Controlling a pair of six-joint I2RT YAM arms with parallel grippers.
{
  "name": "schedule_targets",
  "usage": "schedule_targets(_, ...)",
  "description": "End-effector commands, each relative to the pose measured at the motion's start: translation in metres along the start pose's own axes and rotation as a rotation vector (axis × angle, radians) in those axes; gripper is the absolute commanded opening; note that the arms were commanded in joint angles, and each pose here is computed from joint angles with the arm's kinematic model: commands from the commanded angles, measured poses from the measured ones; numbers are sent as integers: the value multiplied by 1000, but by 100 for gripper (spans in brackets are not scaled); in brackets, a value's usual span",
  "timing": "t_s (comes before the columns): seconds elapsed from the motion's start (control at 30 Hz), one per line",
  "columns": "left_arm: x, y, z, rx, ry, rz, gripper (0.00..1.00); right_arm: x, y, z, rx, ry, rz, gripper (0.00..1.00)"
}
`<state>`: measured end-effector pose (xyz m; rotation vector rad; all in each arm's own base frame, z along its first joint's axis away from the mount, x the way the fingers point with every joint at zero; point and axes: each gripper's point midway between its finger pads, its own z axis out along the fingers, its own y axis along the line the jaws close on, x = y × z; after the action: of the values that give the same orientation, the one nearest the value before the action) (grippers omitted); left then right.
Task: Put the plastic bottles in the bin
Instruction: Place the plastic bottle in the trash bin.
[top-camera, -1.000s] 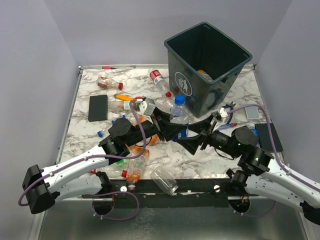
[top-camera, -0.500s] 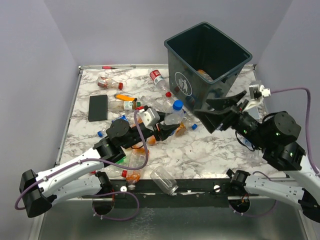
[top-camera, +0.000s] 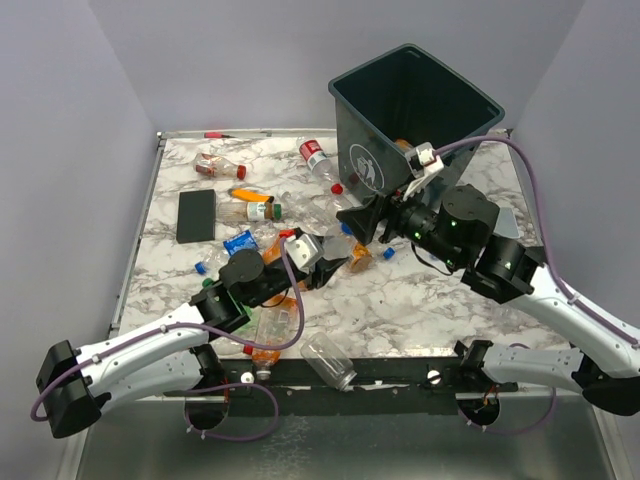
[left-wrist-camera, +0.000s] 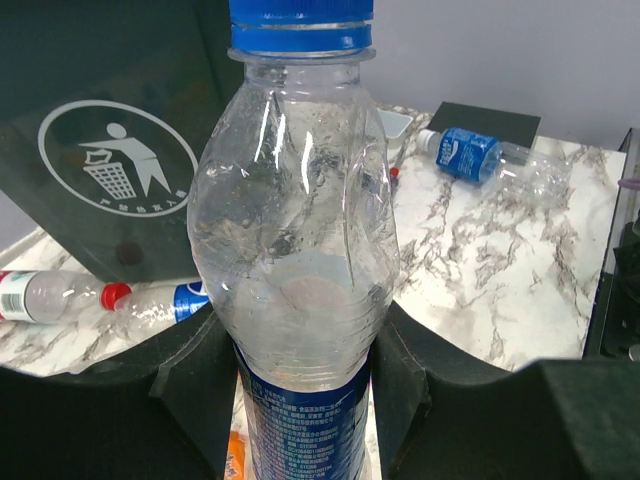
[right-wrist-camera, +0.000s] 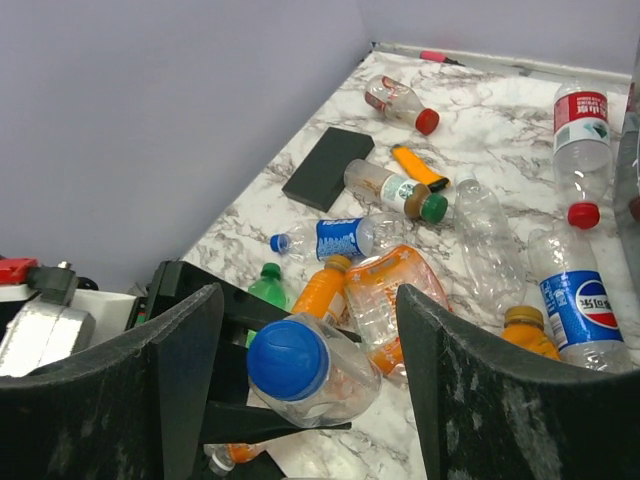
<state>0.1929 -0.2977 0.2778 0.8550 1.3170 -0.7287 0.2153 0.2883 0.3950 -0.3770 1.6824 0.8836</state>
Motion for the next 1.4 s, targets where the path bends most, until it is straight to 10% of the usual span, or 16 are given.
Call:
schedule_targets(0.0, -21, 5, -4, -31, -83, 3, 20, 6, 1, 3, 14, 36, 17, 72)
schedule_targets(0.63, -24, 6, -9, -40, -105, -23, 20, 48, -4, 20, 24, 148, 43, 44)
schedule_targets(0.87, -23, 6, -9, -40, -102, -28, 20, 57, -6, 22, 27, 173, 41, 75)
schedule_targets(1.1, -21, 5, -8, -38, -97, -34, 20, 53, -13, 20, 58, 139, 34, 27)
schedule_targets(1.2, -19, 5, -8, -41, -93, -42, 37, 48, -15, 16, 68, 120, 35, 1)
schedule_targets(1.37, -22, 5, -10, -47, -102, -67, 99, 23, -17, 5, 90, 60, 12, 1)
